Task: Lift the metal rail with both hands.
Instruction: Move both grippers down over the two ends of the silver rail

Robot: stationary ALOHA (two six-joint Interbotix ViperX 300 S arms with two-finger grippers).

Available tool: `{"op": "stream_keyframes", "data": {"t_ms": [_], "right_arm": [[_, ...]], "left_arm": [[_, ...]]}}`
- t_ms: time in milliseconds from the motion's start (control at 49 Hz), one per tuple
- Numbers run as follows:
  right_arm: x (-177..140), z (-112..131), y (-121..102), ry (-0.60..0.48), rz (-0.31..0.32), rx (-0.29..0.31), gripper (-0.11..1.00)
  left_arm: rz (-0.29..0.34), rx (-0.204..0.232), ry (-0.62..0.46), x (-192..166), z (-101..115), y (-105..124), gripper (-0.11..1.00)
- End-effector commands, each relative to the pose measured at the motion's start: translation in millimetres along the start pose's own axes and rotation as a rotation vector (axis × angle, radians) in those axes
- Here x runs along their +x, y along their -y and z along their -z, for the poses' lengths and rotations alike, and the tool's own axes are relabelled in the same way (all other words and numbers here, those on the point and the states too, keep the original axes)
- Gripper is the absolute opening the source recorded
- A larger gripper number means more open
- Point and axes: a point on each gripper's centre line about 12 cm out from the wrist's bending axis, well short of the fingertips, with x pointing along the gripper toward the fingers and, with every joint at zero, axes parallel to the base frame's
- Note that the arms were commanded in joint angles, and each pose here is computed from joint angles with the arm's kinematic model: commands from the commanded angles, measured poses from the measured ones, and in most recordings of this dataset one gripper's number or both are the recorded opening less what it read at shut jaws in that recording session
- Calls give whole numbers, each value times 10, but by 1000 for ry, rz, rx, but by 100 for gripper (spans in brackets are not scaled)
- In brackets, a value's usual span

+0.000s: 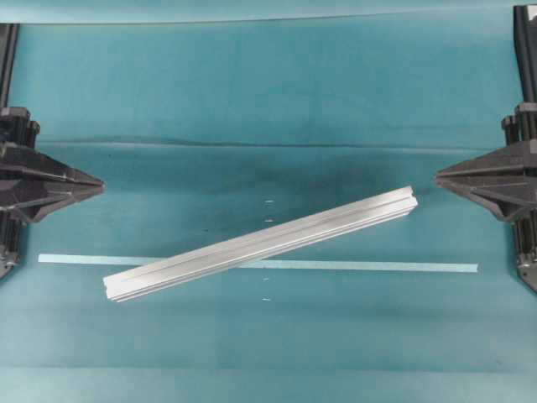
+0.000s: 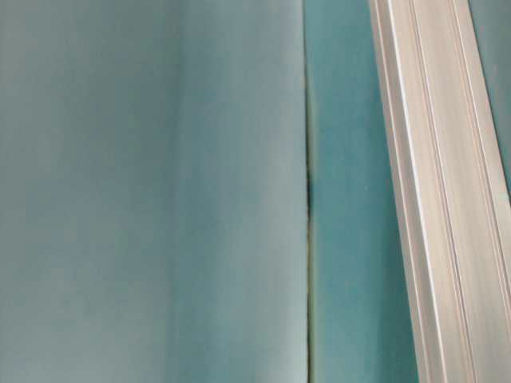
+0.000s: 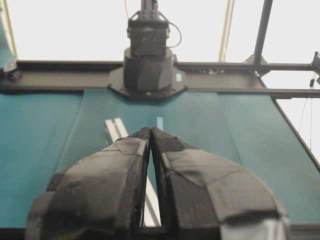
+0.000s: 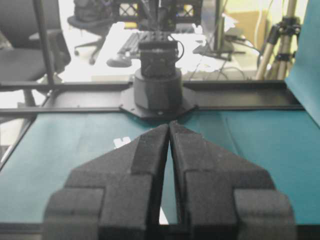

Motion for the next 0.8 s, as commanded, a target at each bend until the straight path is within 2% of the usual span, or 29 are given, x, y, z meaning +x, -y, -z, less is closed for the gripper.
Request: {"op": "stream_keyframes", "data": {"t_ms": [0,41,123,204,306,368,551,776], "right_arm": [[22,-70,-26,18,-12,24,14],[36,-106,-17,7,-4,66,12],[61,-107,-2,-65,10,140,1],[75,-102,8,-166,19,164,-1],[83,-145,38,-296,39,178,-1],[98,-206,72,-385,58,179,-1],[196,-229,146,-623,93,167,-1],[475,-86,171,-873,57,81,-1]], "left_arm": [[28,-39,-13,51,-78,56,14],[29,-64,-30,64,-97,59,13],[31,-106,-60,89,-149,68,3],[47,-127,-81,119,-233,107,-3],[71,-143,-162,189,-297,177,-4],[77,-163,-239,235,-285,214,-4],[49,-259,-380,410,-288,242,-5],[19,-304,-562,591,-190,299,-5]]}}
